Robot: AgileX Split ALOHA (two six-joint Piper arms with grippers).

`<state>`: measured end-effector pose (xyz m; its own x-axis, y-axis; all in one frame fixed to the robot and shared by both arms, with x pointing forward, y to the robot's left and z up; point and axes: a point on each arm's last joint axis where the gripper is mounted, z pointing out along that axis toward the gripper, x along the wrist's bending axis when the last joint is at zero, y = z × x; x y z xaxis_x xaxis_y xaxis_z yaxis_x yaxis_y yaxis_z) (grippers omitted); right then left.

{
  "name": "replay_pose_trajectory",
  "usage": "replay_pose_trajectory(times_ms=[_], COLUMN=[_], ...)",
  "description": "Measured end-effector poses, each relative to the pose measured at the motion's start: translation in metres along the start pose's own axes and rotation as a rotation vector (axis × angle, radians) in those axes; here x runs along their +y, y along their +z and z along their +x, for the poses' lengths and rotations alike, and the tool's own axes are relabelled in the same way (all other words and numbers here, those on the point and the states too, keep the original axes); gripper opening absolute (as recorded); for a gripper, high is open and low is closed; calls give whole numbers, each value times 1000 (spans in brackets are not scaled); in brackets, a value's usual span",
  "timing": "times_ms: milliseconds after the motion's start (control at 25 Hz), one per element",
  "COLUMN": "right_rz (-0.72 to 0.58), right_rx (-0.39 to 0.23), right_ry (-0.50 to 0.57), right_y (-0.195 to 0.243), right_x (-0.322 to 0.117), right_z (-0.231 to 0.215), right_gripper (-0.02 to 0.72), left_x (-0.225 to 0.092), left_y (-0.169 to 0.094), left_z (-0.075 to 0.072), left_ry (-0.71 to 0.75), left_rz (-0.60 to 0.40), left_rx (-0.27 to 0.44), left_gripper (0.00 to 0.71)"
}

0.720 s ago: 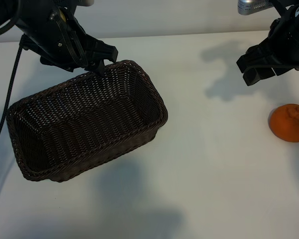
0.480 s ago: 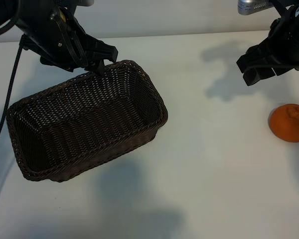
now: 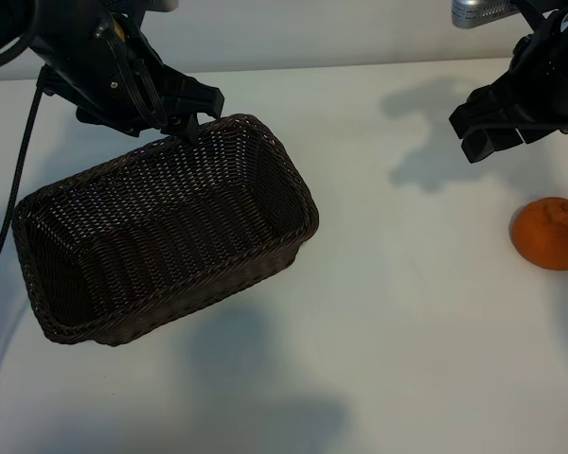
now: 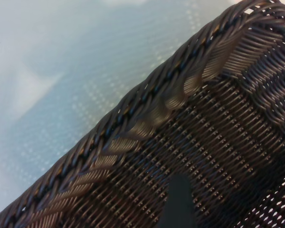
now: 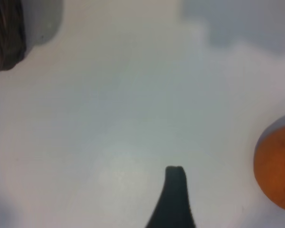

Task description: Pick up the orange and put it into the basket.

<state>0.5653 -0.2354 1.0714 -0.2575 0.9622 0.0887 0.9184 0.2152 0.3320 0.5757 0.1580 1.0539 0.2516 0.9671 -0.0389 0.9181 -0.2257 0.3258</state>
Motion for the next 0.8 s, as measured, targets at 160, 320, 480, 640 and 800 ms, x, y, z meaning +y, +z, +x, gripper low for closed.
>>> replay_pose_trajectory(times_ms=[160,320,480,640,800], right_rz=[-8,-26,-28,-37,-54], right_rx=[-1,-3,-4,-5,-7], right_ry=[0,0,0,0,0], right_y=[0,0,0,0,0], right_x=[1,2,3,3,5], right_z=[0,0,0,0,-1], right_gripper=[582,582,582,582,582], left_x=[0,0,0,3,2], left_y=[0,0,0,0,0], left_z=[0,0,0,0,0], left_ry=[0,0,0,0,-12], left_rz=[0,0,-5,-33,-27], left_rx=[0,0,-1,-5,-5], left_gripper=[592,592,592,592,592])
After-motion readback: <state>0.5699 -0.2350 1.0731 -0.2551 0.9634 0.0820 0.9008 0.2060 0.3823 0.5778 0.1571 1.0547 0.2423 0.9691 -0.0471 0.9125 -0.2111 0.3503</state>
